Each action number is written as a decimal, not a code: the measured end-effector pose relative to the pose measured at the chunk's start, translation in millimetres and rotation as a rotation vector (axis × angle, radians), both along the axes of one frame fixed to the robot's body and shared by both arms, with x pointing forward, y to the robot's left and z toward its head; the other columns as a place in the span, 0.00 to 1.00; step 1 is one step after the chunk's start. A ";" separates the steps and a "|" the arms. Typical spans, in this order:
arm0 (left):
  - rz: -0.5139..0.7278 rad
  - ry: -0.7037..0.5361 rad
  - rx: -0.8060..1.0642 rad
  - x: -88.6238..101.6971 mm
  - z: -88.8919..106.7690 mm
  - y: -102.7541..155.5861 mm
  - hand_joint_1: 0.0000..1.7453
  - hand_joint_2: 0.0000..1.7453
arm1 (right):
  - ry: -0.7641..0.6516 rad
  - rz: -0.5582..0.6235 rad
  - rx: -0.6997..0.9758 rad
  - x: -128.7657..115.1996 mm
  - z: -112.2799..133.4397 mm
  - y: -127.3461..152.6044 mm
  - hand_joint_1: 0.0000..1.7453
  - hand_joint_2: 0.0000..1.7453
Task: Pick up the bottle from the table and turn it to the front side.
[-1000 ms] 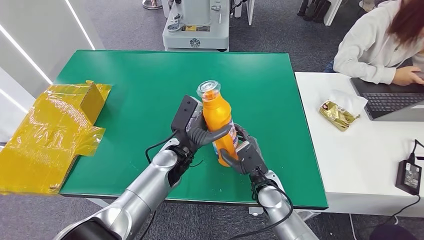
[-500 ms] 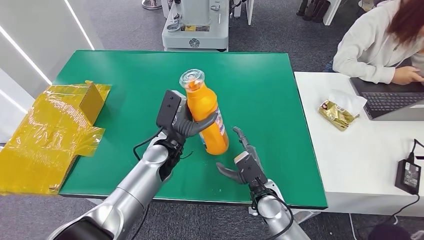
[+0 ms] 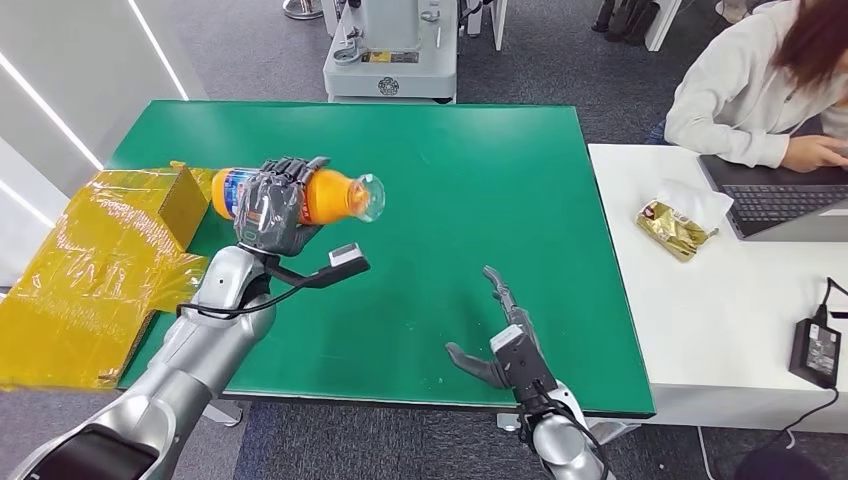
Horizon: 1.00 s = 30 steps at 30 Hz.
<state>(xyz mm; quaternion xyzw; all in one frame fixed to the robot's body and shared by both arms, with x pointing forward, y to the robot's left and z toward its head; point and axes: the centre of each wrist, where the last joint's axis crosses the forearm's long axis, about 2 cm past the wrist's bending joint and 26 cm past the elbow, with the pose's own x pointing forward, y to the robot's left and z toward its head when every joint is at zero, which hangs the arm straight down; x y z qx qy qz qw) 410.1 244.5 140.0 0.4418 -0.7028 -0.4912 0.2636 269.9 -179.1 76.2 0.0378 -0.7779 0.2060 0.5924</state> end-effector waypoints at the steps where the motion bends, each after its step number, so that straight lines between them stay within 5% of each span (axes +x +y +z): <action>1: 0.020 -0.017 0.085 -2.2 -3.1 6.2 1.00 1.00 | -0.002 -0.004 0.002 -2.2 -0.3 -0.8 0.00 1.00; 7: 0.204 -0.036 0.281 -9.7 -18.7 40.7 1.00 1.00 | -0.011 -0.033 0.012 -14.9 -2.5 -7.0 0.00 1.00; 17: 0.485 0.146 0.509 -29.4 -57.6 97.6 1.00 1.00 | -0.017 -0.096 0.024 -38.7 -4.3 -19.3 0.00 1.00; 30: 0.590 0.367 0.702 -65.9 -93.4 148.3 0.95 1.00 | -0.013 -0.140 0.019 -54.5 -2.8 -30.7 0.00 1.00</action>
